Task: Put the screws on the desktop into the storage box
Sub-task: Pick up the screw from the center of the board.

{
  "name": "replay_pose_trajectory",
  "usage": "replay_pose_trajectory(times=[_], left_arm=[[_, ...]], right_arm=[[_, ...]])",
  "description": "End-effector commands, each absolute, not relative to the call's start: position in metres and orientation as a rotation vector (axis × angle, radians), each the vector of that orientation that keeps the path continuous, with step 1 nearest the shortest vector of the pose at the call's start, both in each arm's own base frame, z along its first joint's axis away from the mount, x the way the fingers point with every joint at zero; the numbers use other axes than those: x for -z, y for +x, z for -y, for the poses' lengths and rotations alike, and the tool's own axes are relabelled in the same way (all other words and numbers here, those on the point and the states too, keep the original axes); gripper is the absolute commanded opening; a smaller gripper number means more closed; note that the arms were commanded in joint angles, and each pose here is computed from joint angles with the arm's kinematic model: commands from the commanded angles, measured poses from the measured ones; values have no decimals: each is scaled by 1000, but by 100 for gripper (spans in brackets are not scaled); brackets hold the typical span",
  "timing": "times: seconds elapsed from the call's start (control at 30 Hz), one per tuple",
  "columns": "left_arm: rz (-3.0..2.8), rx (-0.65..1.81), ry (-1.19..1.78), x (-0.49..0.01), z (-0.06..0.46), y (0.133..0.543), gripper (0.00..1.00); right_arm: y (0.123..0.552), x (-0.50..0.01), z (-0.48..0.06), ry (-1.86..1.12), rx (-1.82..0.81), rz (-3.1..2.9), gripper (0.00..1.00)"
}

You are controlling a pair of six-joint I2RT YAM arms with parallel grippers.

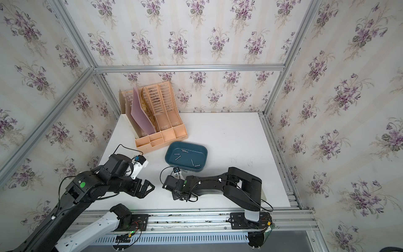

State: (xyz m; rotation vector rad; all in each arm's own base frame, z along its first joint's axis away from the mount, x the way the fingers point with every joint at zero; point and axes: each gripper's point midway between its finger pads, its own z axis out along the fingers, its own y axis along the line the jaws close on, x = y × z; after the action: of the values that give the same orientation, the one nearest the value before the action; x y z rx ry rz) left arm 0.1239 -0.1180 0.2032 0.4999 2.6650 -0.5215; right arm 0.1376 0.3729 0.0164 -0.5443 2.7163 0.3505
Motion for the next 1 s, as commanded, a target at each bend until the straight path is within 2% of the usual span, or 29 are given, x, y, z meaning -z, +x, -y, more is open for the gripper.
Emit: replay_pose_trajectory(times=[0.0, 0.27, 0.5, 0.83, 0.97], left_arm=[[-2658, 511, 513, -205, 116, 123, 99], [-2649, 517, 510, -207, 117, 124, 99], [-2647, 517, 511, -207, 119, 127, 99], [-2643, 522, 516, -211, 121, 130, 99], [-2635, 544, 522, -212, 125, 131, 99]], right_arm=[[136, -11, -370, -549, -326, -2734, 28], [131, -6, -353, -568, -281, -2752, 19], [123, 4, -328, -598, -219, -2778, 18], [121, 13, -281, -736, 70, -2799, 11], [124, 14, -271, -786, 157, -2793, 3]])
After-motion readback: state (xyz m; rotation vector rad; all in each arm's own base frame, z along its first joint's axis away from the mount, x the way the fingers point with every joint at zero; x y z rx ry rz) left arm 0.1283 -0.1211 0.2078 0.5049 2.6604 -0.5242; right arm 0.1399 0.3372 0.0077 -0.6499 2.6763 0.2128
